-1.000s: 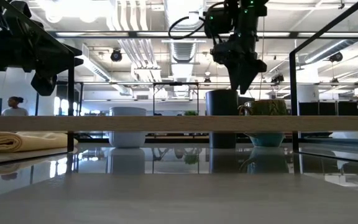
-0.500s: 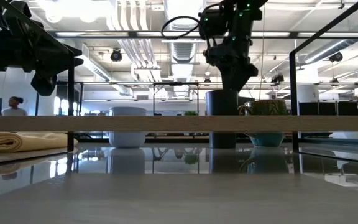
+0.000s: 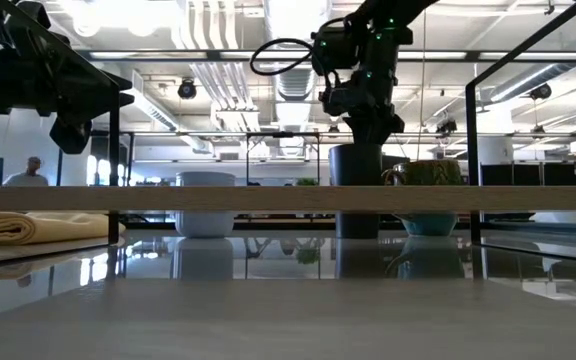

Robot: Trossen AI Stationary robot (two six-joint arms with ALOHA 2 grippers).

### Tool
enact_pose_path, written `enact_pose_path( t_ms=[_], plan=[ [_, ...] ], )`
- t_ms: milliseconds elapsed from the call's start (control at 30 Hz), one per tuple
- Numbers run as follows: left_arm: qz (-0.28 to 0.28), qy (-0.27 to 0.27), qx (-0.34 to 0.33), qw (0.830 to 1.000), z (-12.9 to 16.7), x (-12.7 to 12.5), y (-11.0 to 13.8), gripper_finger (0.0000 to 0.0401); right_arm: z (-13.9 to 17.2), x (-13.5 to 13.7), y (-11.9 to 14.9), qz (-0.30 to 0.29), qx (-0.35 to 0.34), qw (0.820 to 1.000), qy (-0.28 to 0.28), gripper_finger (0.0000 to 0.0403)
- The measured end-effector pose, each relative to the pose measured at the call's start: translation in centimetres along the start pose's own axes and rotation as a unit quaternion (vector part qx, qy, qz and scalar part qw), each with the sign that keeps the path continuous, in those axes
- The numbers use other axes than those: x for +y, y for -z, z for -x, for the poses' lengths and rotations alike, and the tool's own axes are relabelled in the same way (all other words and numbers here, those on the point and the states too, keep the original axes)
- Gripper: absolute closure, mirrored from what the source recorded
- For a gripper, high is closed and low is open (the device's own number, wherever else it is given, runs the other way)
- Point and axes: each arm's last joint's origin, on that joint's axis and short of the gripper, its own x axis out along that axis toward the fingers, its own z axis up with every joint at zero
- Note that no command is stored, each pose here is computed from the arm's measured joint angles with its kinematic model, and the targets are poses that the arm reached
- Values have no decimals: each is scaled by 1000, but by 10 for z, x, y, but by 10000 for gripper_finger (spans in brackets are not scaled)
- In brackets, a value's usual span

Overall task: Stack small to large cups/mugs on shelf
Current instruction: Put the black cup on the shelf

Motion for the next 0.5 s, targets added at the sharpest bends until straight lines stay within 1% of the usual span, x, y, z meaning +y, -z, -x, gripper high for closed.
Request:
enact_pose_path(
  t_ms=[33,67,200,300,400,500],
  plan=[
    [0,0,0,1000,0,0,0,317,0,0,0,2,0,1000,0,375],
    [0,0,0,1000,0,0,0,317,0,0,0,4,1,1000,0,384],
    [0,0,0,1000,0,0,0,317,10,6,7,6,16,1000,-3,393],
    [0,0,0,1000,0,0,0,317,37,23,15,37,8,999,2,393],
    [0,0,0,1000,0,0,0,317,70,44,22,88,-39,995,16,393],
    [0,0,0,1000,0,0,0,317,102,60,28,111,-68,991,5,394]
  ],
)
